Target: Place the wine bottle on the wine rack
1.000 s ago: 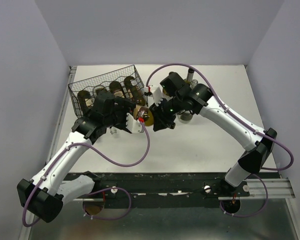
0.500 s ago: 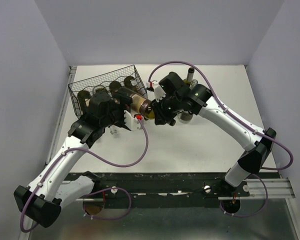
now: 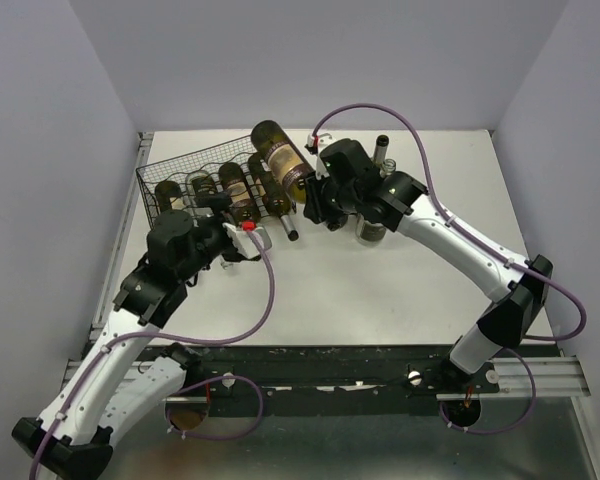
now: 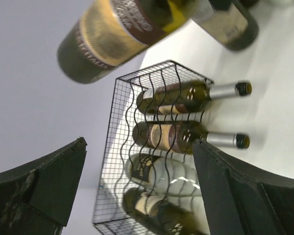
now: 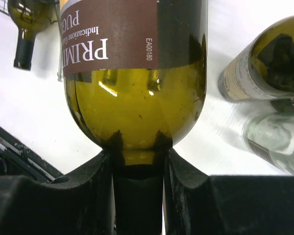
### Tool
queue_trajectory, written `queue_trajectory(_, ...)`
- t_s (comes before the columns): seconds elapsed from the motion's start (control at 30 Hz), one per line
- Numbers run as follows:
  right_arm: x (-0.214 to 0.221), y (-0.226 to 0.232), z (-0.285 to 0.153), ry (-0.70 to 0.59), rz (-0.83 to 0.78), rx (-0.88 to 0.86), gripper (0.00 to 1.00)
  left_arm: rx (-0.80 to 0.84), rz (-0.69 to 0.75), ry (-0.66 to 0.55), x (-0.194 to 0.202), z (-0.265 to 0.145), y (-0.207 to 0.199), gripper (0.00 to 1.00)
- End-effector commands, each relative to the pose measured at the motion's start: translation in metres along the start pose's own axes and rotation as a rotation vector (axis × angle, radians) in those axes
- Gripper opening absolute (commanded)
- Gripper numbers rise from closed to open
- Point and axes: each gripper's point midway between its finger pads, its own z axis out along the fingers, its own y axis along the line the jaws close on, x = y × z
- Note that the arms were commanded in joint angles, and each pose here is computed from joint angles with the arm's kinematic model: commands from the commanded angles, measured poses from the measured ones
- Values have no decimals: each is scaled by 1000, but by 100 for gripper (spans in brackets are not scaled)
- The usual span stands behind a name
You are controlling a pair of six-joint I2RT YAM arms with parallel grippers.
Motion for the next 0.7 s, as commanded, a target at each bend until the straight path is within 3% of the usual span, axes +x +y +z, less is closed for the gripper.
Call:
queue_trajectory(0.0, -57, 9, 15, -236, 102, -12, 1, -236, -492, -160, -37, -30, 38, 99)
queue_trajectory(0.17, -60, 16, 52, -235, 138, -14, 1, -347, -887, -202, -41, -51, 48, 99)
queue_trajectory(0.3, -62, 11, 78, -229, 174, 27, 1, -332, -1053, -169, -42, -59, 41, 99)
queue_trajectory(0.43, -61, 9, 100, -228, 186, 51, 1, -325, -1127, -189, -45, -60, 39, 99)
queue_trajectory(0.67, -56, 7, 137, -218, 168, 79, 1, -299, -1127, -145, -47, -55, 43, 99)
